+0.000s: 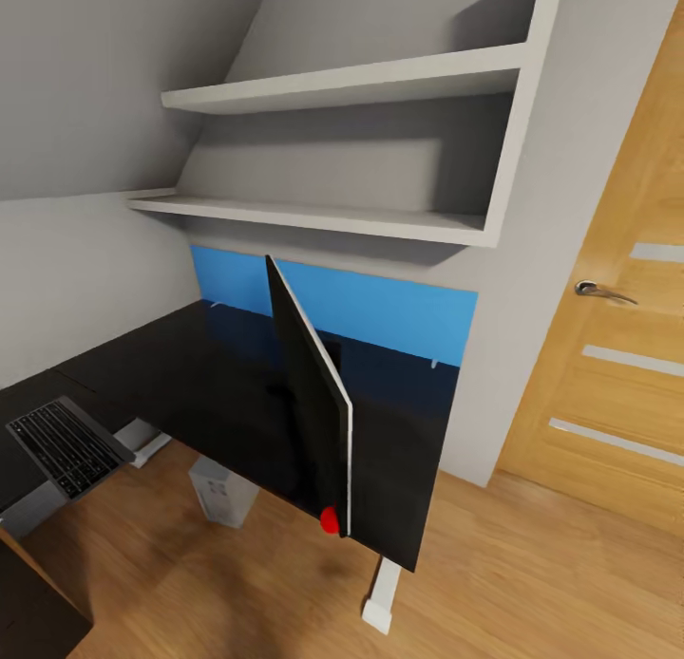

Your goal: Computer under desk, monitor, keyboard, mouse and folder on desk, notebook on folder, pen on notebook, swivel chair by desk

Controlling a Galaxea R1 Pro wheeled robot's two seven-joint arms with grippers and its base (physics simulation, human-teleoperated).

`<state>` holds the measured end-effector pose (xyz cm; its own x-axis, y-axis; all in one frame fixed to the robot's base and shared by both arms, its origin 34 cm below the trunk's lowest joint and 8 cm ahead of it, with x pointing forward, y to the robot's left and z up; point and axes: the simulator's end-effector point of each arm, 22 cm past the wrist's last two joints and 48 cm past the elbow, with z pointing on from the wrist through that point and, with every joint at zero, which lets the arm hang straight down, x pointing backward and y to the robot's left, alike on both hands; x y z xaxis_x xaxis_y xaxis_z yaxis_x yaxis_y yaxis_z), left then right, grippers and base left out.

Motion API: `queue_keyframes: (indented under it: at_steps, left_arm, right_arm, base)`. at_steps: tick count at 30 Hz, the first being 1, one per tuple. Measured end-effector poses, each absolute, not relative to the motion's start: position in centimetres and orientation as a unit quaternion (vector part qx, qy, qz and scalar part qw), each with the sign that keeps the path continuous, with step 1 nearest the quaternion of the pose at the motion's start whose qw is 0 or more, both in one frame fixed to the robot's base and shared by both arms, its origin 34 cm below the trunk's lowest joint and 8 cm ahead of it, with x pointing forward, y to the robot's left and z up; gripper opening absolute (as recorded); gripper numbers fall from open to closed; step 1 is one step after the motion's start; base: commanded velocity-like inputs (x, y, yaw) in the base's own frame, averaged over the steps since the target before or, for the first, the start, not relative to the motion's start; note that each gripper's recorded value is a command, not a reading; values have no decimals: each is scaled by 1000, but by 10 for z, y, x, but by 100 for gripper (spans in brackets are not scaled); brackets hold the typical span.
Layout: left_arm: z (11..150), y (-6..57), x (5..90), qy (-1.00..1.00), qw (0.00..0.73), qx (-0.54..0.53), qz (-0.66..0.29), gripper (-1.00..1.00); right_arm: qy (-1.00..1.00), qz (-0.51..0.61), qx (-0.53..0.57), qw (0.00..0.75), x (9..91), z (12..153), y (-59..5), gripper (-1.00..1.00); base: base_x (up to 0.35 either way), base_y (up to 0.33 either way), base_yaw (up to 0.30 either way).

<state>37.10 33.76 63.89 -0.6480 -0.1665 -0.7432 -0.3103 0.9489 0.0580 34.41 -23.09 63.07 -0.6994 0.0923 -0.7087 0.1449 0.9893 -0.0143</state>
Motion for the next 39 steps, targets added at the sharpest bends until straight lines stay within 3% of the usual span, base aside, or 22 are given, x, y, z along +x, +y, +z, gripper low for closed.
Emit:
queue_keyframes:
  at_steps: [9, 19, 39]
  left_arm:
    - [639, 337, 371, 904, 398, -131, 90, 100]
    - [639, 337, 371, 904, 398, -131, 89, 100]
    - [638, 337, 371, 904, 396, -131, 89, 100]
  right_arm:
    - [921, -34, 65, 384, 345, 631, -231, 100]
    - [920, -34, 65, 384, 346, 631, -231, 100]
    - [921, -33, 63, 384, 346, 631, -230, 100]
  base:
    - [0, -127, 29]
    - [0, -208, 196]
    - [0, -15, 43]
